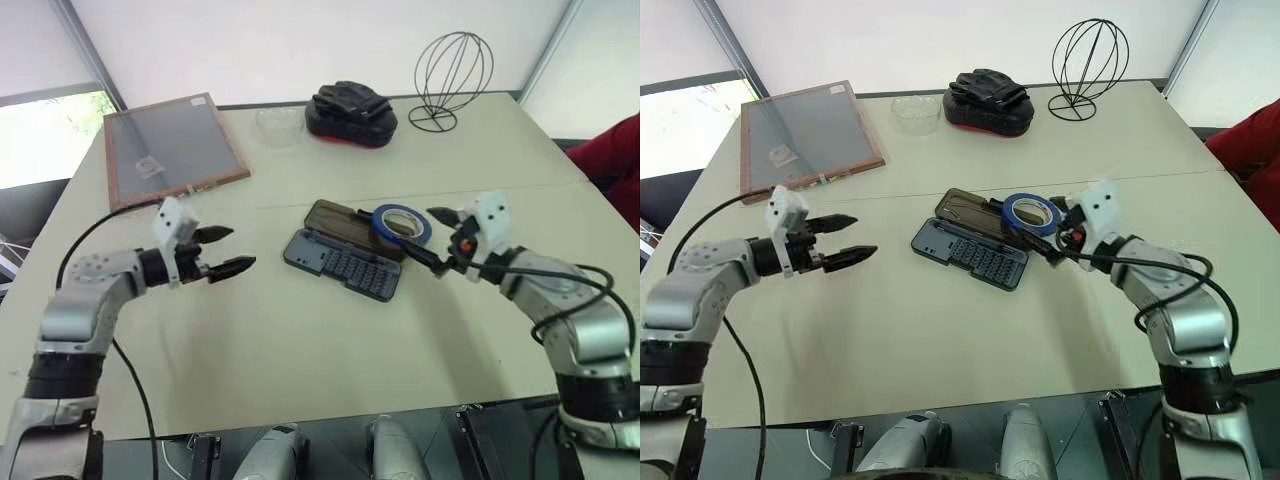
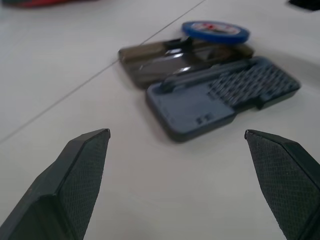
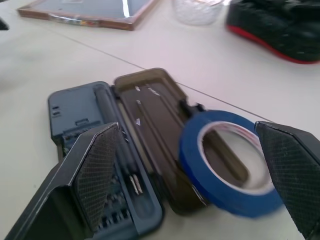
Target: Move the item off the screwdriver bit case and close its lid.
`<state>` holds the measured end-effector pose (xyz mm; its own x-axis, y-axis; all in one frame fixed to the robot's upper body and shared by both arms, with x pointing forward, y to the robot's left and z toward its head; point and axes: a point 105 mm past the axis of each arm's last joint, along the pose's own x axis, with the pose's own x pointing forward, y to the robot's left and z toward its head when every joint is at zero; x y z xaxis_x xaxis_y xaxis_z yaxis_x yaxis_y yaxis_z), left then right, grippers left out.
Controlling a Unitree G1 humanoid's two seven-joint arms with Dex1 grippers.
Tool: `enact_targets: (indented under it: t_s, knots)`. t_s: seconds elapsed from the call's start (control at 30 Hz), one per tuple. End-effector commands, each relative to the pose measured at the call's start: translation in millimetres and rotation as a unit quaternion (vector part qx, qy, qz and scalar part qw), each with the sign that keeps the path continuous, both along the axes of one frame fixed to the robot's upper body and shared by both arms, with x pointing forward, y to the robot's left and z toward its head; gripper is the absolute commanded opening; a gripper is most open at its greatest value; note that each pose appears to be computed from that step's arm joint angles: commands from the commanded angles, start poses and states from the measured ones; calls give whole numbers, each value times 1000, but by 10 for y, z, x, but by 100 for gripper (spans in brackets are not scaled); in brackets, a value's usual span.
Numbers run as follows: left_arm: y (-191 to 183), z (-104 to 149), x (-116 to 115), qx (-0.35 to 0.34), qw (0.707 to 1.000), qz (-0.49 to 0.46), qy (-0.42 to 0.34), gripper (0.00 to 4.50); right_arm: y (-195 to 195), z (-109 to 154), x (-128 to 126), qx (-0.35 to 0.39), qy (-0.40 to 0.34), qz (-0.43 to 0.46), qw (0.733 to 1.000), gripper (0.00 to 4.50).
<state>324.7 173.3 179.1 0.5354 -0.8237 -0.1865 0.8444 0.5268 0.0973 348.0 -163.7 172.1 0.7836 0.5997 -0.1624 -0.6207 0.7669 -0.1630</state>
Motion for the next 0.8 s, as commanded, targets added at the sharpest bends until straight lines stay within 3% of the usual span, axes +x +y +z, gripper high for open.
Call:
enact_targets:
  t_s: [0.03, 0.2, 0.47, 0.57, 0.73, 0.8]
  knots:
    - [-91, 175, -64, 3, 999, -35, -18, 450, 18, -60, 140, -7, 23, 4, 1000, 447]
    - [-183, 320, -74, -25, 998, -31, -44, 450, 9, -241, 338, -18, 71, 4, 997, 447]
    - [-175, 196, -128, -30, 999, -1, -40, 450, 54, -417, 472, -40, 105, 13, 994, 447]
    - [-163, 175, -128, -30, 999, 8, -41, 450, 48, -481, 514, -53, 117, 10, 992, 370]
    - [-156, 148, -125, -31, 999, 16, -41, 450, 59, -489, 523, -64, 119, 19, 991, 123]
    - [-167, 135, -123, -32, 999, 17, -40, 450, 60, -475, 522, -68, 117, 22, 991, 51]
